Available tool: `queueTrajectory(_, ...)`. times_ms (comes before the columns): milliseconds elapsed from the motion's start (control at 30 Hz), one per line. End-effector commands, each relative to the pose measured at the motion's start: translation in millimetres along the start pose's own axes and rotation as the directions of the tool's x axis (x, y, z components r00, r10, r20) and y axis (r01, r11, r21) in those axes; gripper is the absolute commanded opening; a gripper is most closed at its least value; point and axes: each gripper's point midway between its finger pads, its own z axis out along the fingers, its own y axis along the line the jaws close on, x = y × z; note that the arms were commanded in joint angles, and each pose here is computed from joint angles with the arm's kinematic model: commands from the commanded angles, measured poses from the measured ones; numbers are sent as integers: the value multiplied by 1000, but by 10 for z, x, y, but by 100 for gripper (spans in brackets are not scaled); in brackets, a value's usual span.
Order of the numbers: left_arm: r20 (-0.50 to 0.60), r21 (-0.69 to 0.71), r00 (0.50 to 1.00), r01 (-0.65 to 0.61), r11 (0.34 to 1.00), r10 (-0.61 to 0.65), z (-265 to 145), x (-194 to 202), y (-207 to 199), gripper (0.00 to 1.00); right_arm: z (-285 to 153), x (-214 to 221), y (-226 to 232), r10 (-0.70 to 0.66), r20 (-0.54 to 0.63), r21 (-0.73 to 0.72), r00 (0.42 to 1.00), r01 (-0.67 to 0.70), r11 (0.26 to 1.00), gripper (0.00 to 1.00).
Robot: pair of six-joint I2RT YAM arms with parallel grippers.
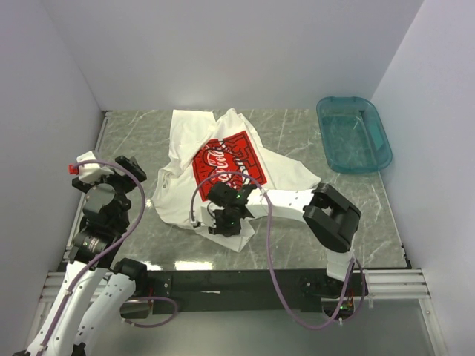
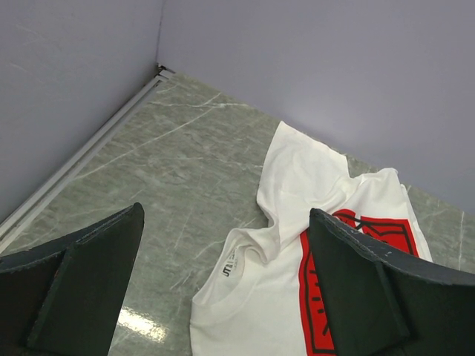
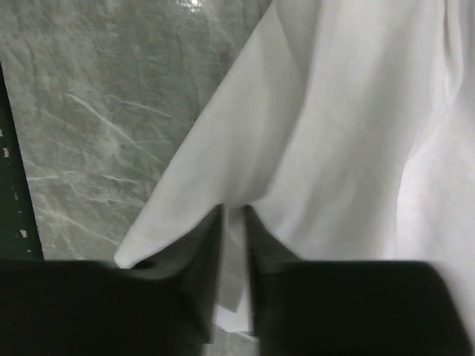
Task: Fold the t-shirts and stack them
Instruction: Flatten the tshirt out
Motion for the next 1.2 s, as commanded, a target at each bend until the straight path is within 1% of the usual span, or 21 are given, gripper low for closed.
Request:
queueTrajectory(0,17,29,1000,14,999,-14,-9,-55,-51,99,-40,-241,17,-2,56,-33,998,3,999,18)
queueTrajectory(67,14,31,1000,10,999,-11,-9,-43,-52,99,0,-242,47,-2,44,-43,999,4,999,0)
queueTrajectory(200,14,31,1000,12,999,-12,-12,-44,-51,99,-39,-272,71,-16,46,-46,999,18,999,0)
queueTrajectory(300,18,35,1000,15,999,-16,-17,-56,-58,100,-200,-379,159,-51,102,-60,993,57,997,0)
queueTrajectory(433,20,40,1000,16,999,-17,-22,-64,-62,100,-447,-534,460,-107,195,-151,975,137,979,0)
queueTrajectory(467,21,38,1000,16,999,-17,-19,-65,-62,99,-467,-609,613,-151,217,-179,964,191,965,0)
queueTrajectory(533,24,36,1000,20,999,-21,-23,-67,-54,99,-516,-677,800,-202,229,-199,952,249,948,0)
queueTrajectory(567,28,33,999,20,999,-21,-29,-74,-42,100,-542,-746,877,-229,245,-205,942,281,938,0)
queueTrajectory(600,36,23,999,24,999,-25,-30,-91,-23,99,-539,-836,1087,-267,267,-241,926,332,912,0)
queueTrajectory(667,48,13,998,34,999,-35,-47,-118,6,100,-563,-1035,1258,-301,305,-268,904,384,884,0)
queueTrajectory(700,57,-6,998,36,999,-36,-56,-135,49,100,-567,-1121,1470,-328,322,-302,888,424,854,0)
queueTrajectory(833,95,-33,994,63,998,-59,-106,-206,139,99,-606,-1589,1702,-371,398,-307,839,503,808,0)
queueTrajectory(900,104,-34,992,70,997,-66,-129,-212,161,99,-606,-1694,1711,-345,401,-320,848,483,815,0)
queueTrajectory(933,110,-36,991,76,996,-72,-134,-227,168,99,-626,-1756,1610,-345,393,-295,853,472,831,6)
queueTrajectory(967,109,-37,992,75,997,-71,-134,-224,169,99,-562,-1674,1546,-345,354,-303,870,455,837,15)
queueTrajectory(1000,107,-34,992,74,997,-70,-131,-219,163,99,-569,-1635,1453,-339,338,-293,878,440,849,29)
queueTrajectory(1033,105,-36,992,75,997,-71,-130,-217,166,99,-567,-1520,1255,-306,313,-281,899,396,874,34)
queueTrajectory(1067,98,-28,993,71,997,-68,-120,-208,140,99,-709,-1513,1124,-289,334,-244,897,379,893,39)
queueTrajectory(1100,91,-23,994,70,997,-68,-111,-187,125,100,-775,-1459,986,-263,337,-220,904,348,911,49)
queueTrajectory(1133,83,-16,994,69,998,-67,-92,-171,96,99,-813,-1327,869,-224,321,-201,920,297,933,52)
queueTrajectory(1167,68,14,996,64,998,-64,-84,-143,36,99,-1061,-1287,510,-179,363,-110,914,233,966,54)
